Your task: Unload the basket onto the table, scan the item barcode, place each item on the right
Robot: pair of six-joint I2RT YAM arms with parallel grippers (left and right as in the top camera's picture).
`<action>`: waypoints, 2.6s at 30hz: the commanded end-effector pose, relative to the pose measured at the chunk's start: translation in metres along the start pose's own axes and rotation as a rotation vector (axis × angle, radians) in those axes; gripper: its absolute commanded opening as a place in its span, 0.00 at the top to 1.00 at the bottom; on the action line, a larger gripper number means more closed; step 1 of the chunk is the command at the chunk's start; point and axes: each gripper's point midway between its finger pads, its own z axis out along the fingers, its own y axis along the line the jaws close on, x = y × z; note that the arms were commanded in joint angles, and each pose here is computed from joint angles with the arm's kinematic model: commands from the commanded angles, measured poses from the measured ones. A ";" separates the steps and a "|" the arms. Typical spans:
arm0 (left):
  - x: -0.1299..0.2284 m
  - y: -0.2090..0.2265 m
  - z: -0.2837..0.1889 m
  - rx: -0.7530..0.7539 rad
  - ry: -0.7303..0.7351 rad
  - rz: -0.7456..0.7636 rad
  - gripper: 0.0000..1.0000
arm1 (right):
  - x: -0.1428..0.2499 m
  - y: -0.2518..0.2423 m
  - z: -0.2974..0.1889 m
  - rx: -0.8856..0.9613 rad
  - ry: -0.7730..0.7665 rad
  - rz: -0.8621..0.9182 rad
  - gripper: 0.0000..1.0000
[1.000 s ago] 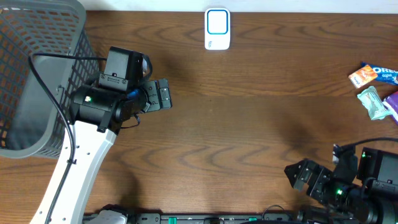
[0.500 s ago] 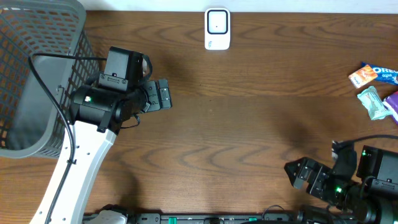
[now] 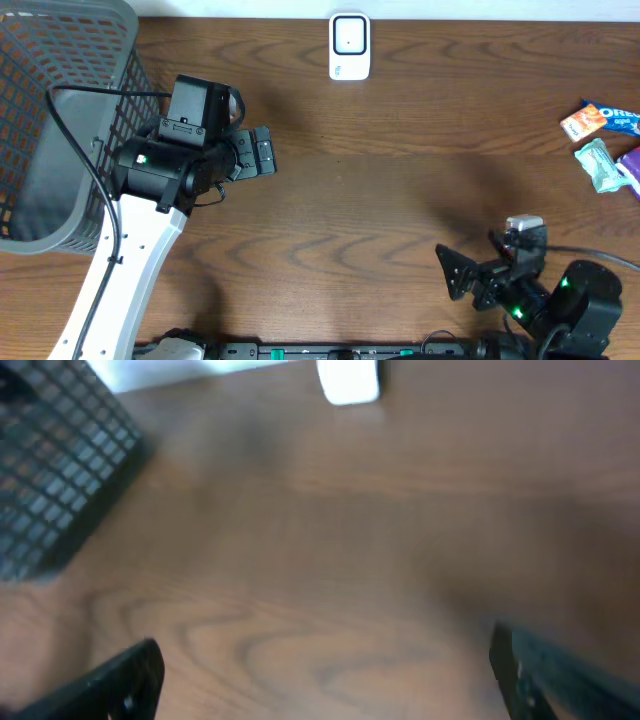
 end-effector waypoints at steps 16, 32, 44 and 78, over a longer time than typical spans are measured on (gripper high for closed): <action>-0.001 0.004 0.001 -0.017 -0.001 0.012 0.02 | -0.017 -0.009 0.036 -0.050 -0.439 -0.337 0.01; -0.001 0.004 0.001 -0.017 -0.001 0.012 0.02 | -0.012 -0.055 0.049 0.152 -0.556 -0.195 0.01; -0.001 0.004 0.001 -0.017 -0.001 0.012 0.02 | 0.008 -0.090 0.053 0.328 -0.472 -0.115 0.01; -0.001 0.004 0.001 -0.017 -0.001 0.012 0.02 | 0.009 -0.092 0.053 0.382 -0.439 -0.294 0.01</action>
